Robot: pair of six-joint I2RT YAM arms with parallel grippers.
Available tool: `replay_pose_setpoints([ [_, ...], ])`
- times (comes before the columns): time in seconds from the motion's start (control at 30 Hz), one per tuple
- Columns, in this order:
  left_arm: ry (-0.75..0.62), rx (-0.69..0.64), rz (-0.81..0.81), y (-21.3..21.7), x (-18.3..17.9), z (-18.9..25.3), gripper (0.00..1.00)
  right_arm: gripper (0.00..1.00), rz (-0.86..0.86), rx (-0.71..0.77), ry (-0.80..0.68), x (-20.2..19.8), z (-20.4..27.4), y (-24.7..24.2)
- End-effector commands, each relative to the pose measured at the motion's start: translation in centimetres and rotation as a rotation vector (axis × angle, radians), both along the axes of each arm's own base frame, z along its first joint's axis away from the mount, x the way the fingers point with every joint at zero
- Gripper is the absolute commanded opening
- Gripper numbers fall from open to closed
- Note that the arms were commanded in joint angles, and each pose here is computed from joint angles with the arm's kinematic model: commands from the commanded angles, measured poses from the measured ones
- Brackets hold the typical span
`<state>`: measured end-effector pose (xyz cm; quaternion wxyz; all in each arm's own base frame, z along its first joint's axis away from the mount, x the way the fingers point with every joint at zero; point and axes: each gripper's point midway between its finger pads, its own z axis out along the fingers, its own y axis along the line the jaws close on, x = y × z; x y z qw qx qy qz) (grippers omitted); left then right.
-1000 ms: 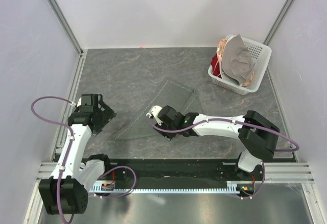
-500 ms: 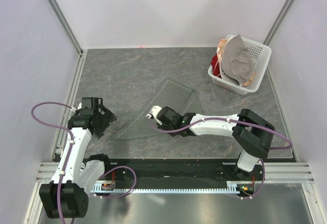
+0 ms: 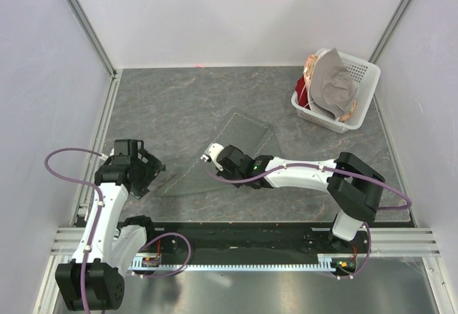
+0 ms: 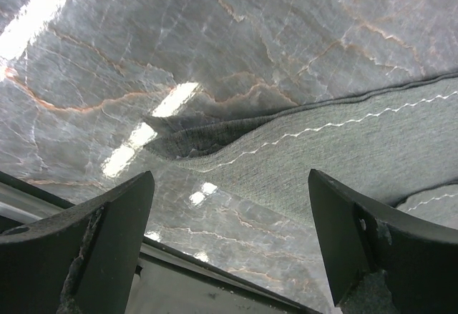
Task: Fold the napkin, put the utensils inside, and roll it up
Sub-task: Fold the napkin
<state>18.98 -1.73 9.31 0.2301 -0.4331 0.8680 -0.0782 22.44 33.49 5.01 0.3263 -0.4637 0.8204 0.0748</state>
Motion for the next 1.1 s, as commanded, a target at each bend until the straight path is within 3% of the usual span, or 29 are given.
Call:
replay_pose_setpoints([
  [0.0, 0.031, -0.067, 0.037, -0.8, -0.8, -0.8, 0.95, 0.07, -0.002, 0.066, -0.030, 1.0, 1.6, 2.0],
  [0.1, 0.056, -0.107, 0.034, -1.5, -1.4, -1.6, 0.94, 0.13, -0.008, 0.060, -0.018, 0.8, 1.2, 2.0],
  [0.23, 0.078, -0.125, 0.037, -1.9, -1.8, -2.2, 0.91, 0.41, -0.015, 0.086, -0.024, 0.8, 1.9, 2.0],
  [0.43, 0.100, -0.155, 0.060, -2.3, -2.5, -3.0, 0.84, 0.56, -0.049, 0.154, -0.031, 0.9, 3.8, 2.3],
  [0.73, 0.099, -0.130, 0.153, -1.4, -2.2, -3.8, 0.73, 0.59, -0.158, 0.354, 0.033, 2.1, 7.1, 1.7],
  [1.07, 0.108, -0.076, 0.268, 0.2, -2.0, -4.9, 0.64, 0.59, -0.283, 0.466, 0.063, 5.4, 8.3, -2.5],
])
